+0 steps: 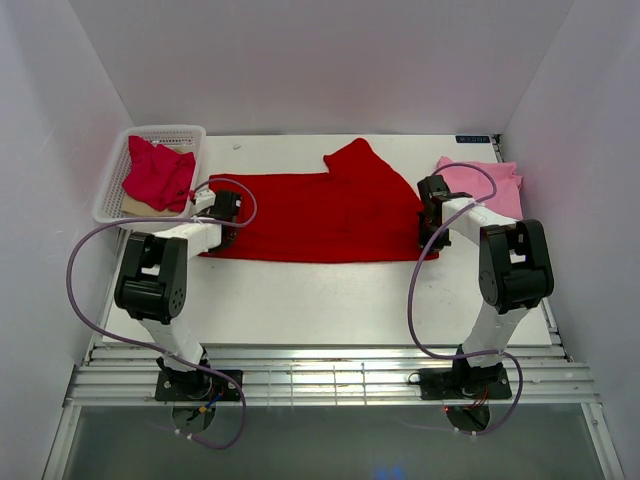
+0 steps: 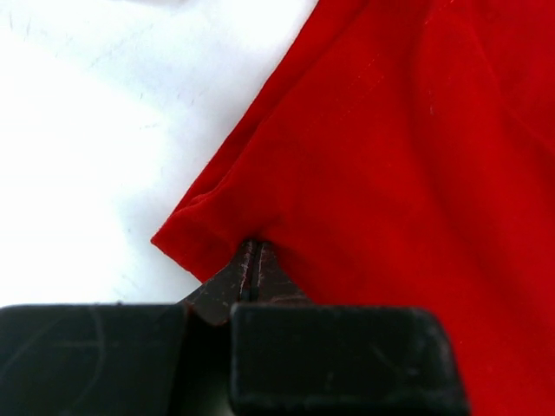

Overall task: Fold and stack the t-shirts
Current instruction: Fold the flattened tshirt in 1/3 of the way, then grap the side of the flattened tshirt furthest away from the robot with both arms

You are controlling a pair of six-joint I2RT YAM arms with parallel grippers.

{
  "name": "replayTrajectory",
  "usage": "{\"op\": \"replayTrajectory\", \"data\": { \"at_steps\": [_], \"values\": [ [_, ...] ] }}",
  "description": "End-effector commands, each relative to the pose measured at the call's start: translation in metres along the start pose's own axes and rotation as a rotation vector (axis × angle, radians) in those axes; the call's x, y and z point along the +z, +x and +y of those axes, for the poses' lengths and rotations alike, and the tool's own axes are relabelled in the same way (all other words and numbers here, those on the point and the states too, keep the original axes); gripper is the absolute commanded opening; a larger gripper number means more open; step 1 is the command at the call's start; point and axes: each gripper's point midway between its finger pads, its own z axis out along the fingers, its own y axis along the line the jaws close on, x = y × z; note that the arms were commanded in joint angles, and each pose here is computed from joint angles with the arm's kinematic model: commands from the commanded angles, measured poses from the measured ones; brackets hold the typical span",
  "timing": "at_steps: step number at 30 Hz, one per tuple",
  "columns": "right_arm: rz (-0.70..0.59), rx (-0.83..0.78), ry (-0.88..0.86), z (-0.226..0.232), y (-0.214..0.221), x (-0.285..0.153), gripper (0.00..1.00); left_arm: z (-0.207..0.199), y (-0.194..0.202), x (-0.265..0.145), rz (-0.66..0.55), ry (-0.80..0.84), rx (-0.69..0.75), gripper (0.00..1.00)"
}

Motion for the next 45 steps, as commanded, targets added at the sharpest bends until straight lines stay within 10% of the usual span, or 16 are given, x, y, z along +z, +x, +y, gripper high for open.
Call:
{"op": "replayTrajectory", "data": {
  "at_steps": [1, 18, 32, 39, 45],
  "values": [
    [0.067, -0.005, 0.095, -0.028, 0.018, 0.012, 0.08, 0.042, 0.07, -0.008, 0.249, -0.092, 0.077, 0.0],
    [0.126, 0.037, 0.059, -0.029, 0.06, -0.011, 0.08, 0.064, 0.1, -0.048, 0.332, -0.087, 0.043, 0.0],
    [-0.057, 0.061, -0.018, -0.027, 0.006, -0.088, 0.08, 0.025, -0.028, -0.107, 0.065, 0.119, -0.029, 0.0],
    [-0.224, 0.026, -0.198, 0.008, -0.088, -0.129, 0.33, -0.007, -0.1, -0.118, -0.066, 0.189, 0.016, 0.44],
    [-0.2, -0.013, -0.374, 0.056, -0.131, -0.09, 0.23, -0.028, -0.09, -0.065, 0.017, 0.087, 0.162, 0.52]
  ]
}}
